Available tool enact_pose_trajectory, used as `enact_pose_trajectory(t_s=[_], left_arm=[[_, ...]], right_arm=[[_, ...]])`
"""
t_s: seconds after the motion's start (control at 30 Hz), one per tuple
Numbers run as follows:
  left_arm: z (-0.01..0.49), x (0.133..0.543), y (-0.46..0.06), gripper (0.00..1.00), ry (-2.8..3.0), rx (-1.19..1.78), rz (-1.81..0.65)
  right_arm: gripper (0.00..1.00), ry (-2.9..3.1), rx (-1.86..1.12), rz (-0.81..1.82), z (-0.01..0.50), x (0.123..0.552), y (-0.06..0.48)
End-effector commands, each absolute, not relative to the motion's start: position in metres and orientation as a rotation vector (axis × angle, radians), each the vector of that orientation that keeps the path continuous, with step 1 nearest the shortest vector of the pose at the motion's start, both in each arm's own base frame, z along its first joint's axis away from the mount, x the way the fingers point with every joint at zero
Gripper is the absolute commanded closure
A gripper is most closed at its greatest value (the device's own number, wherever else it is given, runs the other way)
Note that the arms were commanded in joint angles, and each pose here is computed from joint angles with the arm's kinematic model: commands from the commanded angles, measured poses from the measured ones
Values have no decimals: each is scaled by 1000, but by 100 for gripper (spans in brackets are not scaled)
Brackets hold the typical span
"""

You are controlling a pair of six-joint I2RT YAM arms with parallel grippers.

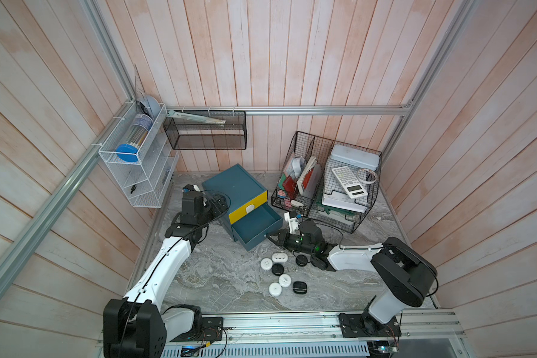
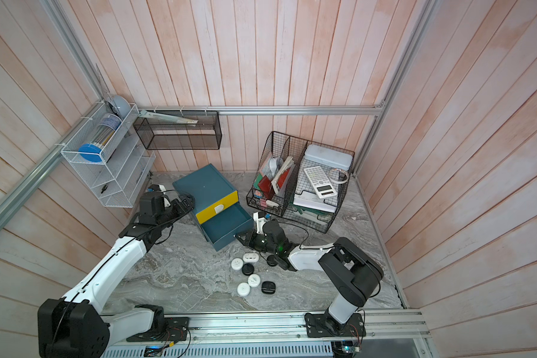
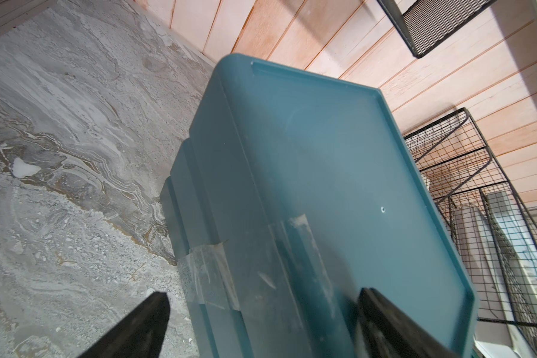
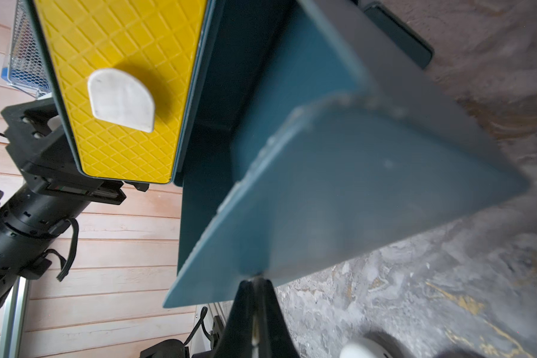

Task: Put the bluetooth earphones in the drawer according to color
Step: Open the drawer in the storage box, then pick up the Bluetooth earphone from the center of the board.

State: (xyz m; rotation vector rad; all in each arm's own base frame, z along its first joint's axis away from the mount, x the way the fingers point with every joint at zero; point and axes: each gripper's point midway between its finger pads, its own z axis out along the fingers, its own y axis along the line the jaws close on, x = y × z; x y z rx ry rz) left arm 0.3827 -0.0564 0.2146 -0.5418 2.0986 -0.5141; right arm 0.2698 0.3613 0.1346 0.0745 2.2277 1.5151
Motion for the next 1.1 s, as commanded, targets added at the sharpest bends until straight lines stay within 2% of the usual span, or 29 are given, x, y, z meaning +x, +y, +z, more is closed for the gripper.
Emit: enact_pose_trajectory(t_s=[0.0,0.37,0.47,0.7,0.93,1.07], left_arm=[[203,370,-48,0,2141,-571,-468],[224,353,-44,0,2098,-578,-480],[229,344,-43,0,2087,-582,-481],[231,310,-38,0,2083,-600,-481],[217,275,-37,0,2097,-636,-511],[199,256,-40,0,2115,-665,-547]], right_arm=[[100,2245,40,1433,131,266,355],[100,2253,35,1380,133,256,341],[82,2255,24,1359,134,257,339],[55,2260,-39,1259,143,255,330],[41,2310,-128,1099,135,244,306],[40,2355,-198,1023,122,232,293]])
